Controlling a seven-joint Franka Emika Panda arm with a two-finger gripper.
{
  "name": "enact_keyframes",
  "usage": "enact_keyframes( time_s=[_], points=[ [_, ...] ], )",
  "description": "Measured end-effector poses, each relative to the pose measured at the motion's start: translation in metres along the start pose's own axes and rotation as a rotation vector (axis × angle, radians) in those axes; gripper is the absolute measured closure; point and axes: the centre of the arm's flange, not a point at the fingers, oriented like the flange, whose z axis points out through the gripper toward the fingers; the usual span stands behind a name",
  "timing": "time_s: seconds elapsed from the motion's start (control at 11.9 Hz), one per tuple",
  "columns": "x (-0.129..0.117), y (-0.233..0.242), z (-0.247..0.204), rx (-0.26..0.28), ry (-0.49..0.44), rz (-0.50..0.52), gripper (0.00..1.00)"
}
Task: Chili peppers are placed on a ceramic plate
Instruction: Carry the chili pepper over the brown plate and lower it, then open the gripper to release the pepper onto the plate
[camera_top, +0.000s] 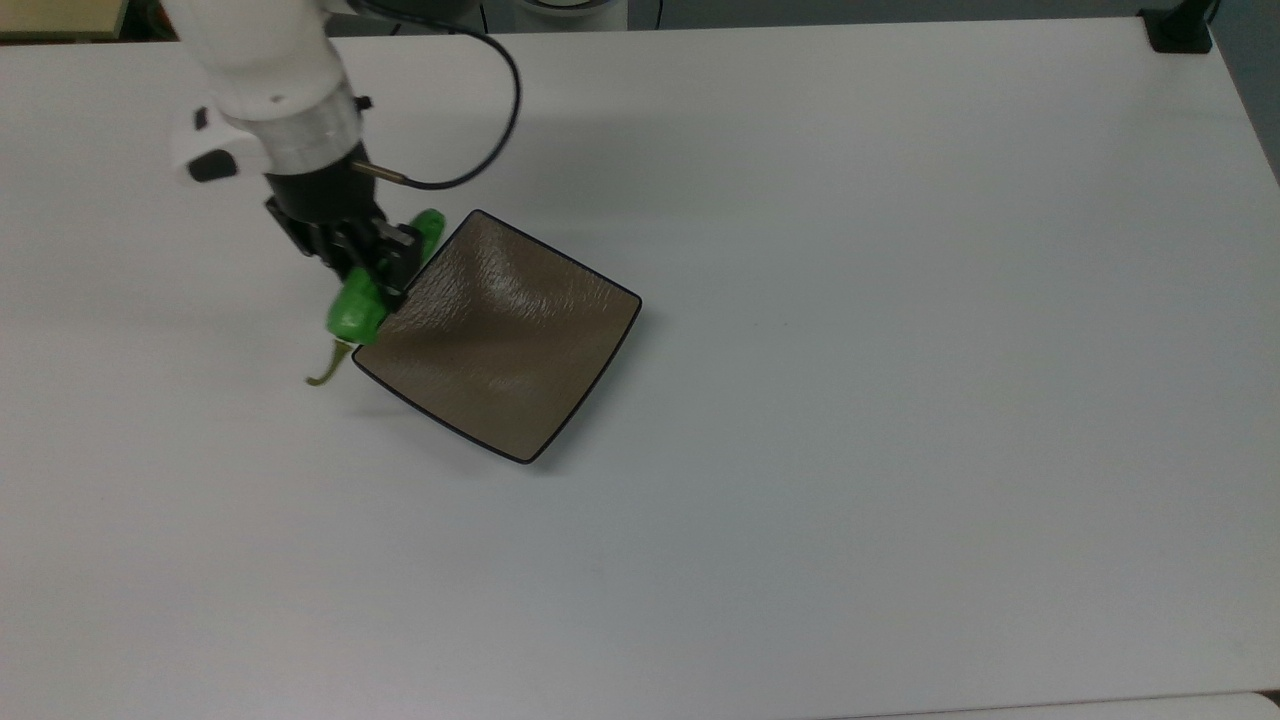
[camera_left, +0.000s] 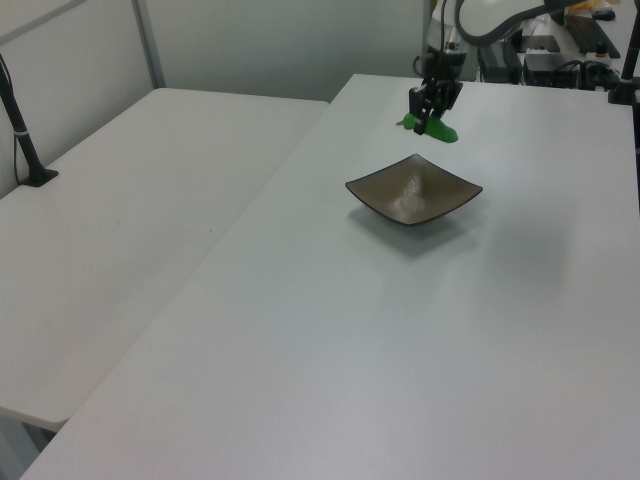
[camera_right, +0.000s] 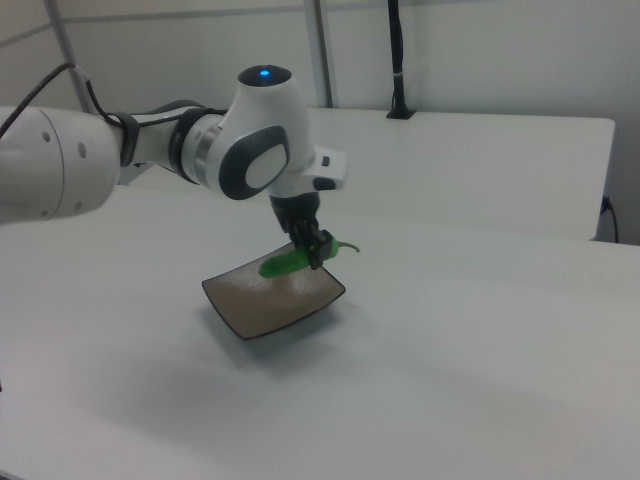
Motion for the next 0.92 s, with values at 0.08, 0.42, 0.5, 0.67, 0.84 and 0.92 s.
enact_keyframes(
  time_s=[0.08,0.42,0.5,0.67,0.84,0.92],
  points=[
    [-0.005,-0.016,0.006,0.007,-0.012,-0.002,0.58],
    [-0.022,-0.068,0.042,0.043,-0.027,-0.05,0.55],
    [-0.027,-0.078,0.056,0.038,-0.029,-0.068,0.41],
    [-0.03,-0.083,0.071,0.023,-0.038,-0.088,0.1],
    [-0.027,-0.084,0.062,0.023,-0.02,-0.092,0.0],
    [-0.026,-0.085,0.054,0.026,-0.009,-0.093,0.0]
  ],
)
